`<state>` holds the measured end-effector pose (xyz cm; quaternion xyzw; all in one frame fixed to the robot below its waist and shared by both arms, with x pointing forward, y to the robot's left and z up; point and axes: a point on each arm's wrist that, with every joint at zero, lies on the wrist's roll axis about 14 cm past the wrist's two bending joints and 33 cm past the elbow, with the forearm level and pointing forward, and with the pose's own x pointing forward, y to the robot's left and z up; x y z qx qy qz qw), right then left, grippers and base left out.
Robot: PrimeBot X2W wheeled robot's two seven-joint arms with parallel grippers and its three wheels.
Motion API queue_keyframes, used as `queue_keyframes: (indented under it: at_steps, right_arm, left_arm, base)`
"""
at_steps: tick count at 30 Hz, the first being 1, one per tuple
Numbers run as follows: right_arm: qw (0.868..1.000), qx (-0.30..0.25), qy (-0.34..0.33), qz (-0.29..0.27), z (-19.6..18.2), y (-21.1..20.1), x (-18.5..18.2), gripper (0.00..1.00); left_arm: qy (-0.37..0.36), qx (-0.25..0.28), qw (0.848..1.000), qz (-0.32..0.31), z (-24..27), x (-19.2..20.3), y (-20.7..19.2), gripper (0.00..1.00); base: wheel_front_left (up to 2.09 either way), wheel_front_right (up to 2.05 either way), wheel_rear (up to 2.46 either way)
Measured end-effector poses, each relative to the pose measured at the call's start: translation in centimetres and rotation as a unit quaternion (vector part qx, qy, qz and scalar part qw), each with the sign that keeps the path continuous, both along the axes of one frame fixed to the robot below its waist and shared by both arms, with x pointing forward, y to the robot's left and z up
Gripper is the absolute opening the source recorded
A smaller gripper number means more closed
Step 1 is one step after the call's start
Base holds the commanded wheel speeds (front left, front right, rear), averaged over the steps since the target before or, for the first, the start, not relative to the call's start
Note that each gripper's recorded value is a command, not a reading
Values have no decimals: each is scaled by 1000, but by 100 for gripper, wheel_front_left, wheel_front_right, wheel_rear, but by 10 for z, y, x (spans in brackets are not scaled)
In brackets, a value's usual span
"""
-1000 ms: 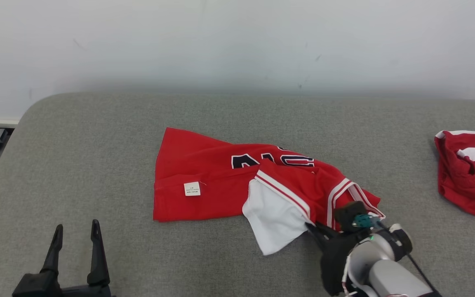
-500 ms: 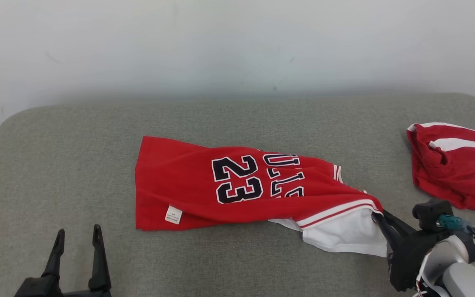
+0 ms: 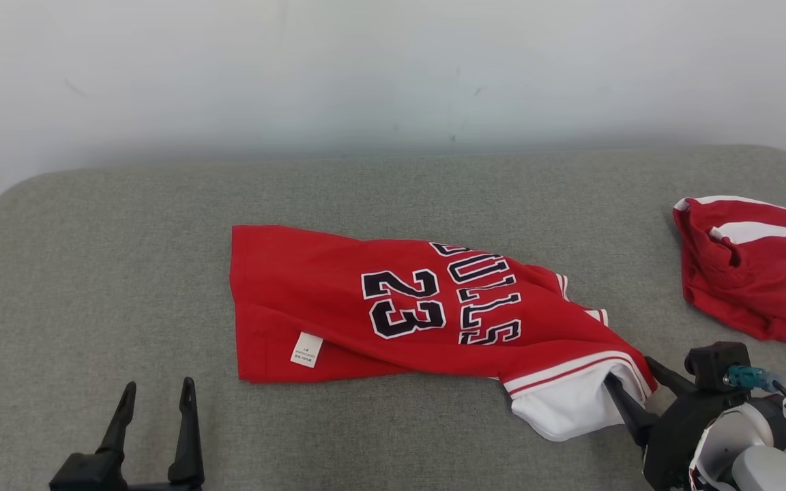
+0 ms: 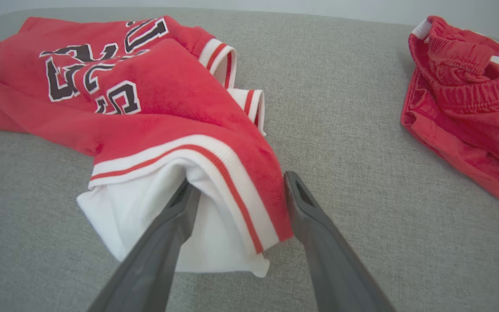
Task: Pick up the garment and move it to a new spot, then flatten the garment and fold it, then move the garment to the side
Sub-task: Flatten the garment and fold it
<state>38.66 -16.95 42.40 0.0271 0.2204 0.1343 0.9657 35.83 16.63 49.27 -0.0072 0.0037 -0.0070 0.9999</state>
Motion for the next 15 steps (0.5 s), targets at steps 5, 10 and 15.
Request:
queue_keyframes:
  at_steps: [5, 10, 15]
  right_arm:
    - [999, 44, -28, -13, 20, 6, 7, 100]
    - [995, 51, -71, -42, 42, -13, 5, 100]
    - [996, 50, -14, -73, 10, -29, -28, 100]
  left_arm:
    - [3, 3, 1000, -1, -2, 3, 2, 100]
    - [9, 1, 1000, -13, -6, 9, -5, 100]
    - [10, 1, 1000, -28, -6, 20, -15, 100]
  base:
    - [0, 0, 0]
    - [0, 0, 0]
    - [0, 0, 0]
